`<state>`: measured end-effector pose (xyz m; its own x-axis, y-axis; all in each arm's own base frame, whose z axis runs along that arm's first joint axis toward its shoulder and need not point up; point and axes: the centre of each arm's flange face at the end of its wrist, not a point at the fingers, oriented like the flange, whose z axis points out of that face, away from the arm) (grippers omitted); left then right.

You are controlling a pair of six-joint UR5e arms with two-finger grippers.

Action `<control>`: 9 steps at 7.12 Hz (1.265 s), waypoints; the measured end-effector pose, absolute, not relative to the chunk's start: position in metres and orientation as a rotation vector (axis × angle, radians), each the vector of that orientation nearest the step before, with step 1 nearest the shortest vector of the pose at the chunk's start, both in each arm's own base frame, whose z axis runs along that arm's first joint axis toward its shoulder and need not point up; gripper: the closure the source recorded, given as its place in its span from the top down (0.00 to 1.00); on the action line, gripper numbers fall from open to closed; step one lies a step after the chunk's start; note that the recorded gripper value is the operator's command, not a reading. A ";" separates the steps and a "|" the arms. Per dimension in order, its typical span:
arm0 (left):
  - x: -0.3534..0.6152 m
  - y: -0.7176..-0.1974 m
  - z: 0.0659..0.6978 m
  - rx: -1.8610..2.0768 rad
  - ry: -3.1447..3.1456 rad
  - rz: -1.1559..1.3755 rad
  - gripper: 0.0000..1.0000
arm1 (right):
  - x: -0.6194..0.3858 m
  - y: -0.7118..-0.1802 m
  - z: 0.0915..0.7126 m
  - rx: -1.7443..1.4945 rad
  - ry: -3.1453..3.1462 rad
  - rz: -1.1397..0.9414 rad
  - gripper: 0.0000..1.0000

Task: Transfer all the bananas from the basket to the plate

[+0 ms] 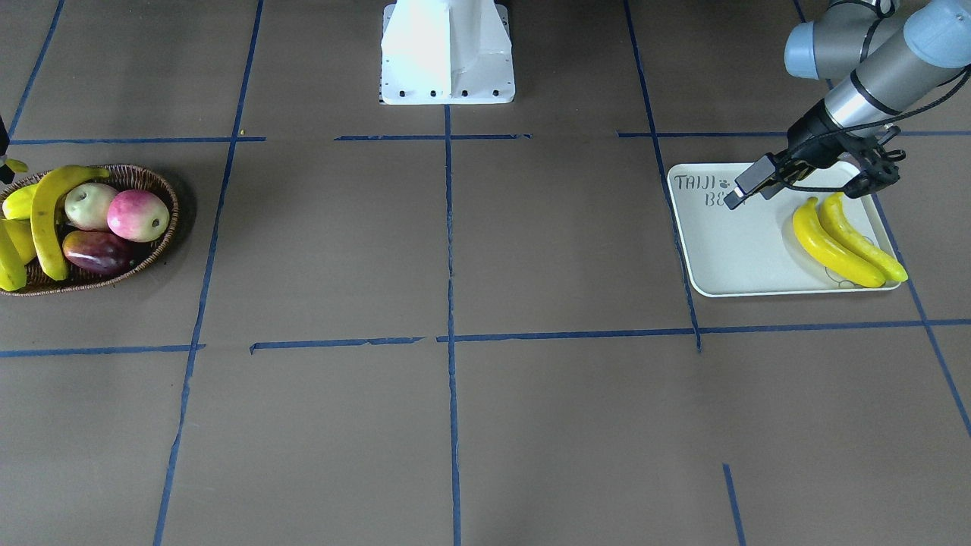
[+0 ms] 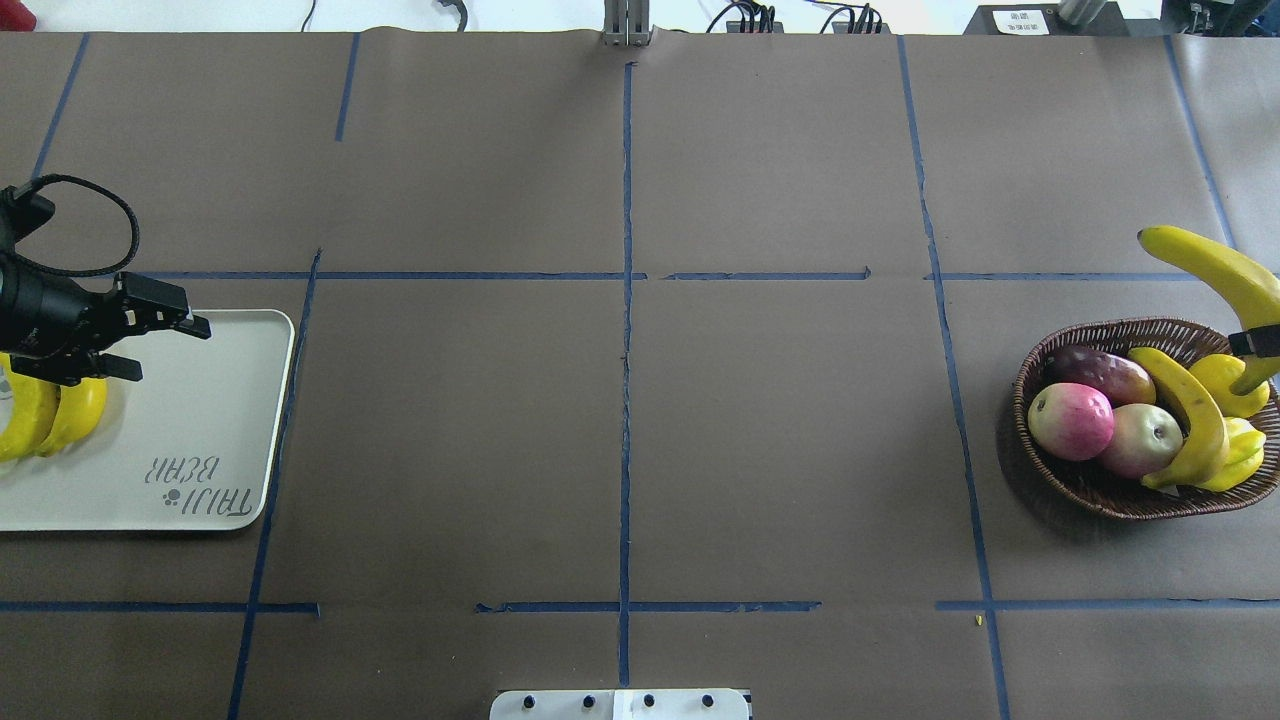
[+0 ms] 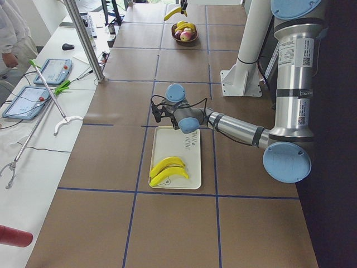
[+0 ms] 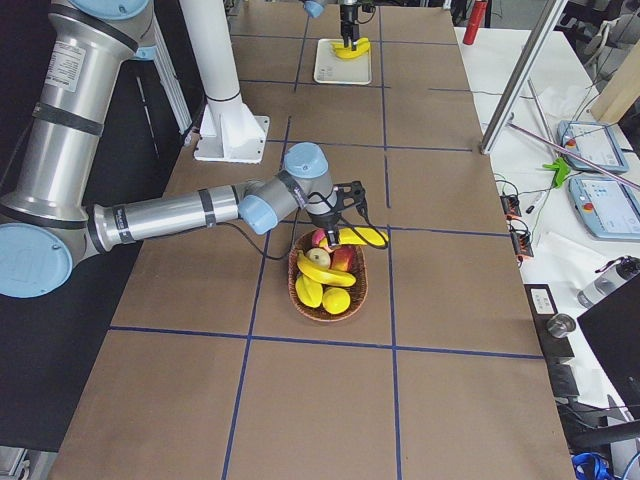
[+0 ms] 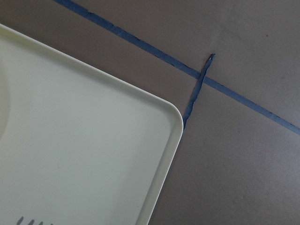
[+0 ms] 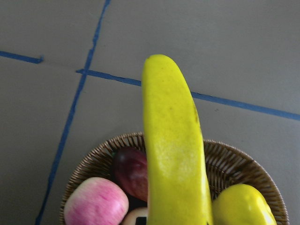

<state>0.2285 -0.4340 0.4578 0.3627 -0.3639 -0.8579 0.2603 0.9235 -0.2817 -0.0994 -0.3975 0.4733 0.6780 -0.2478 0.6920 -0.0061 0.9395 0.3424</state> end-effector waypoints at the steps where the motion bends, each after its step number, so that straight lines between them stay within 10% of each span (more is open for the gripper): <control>1: 0.234 -0.434 0.447 -0.090 1.151 -0.379 1.00 | -0.125 -0.410 0.447 0.348 -0.854 -0.169 0.01; 9: 0.365 -0.447 0.241 -0.217 1.428 -0.354 1.00 | -0.408 -0.394 0.205 0.298 -1.303 -0.064 0.04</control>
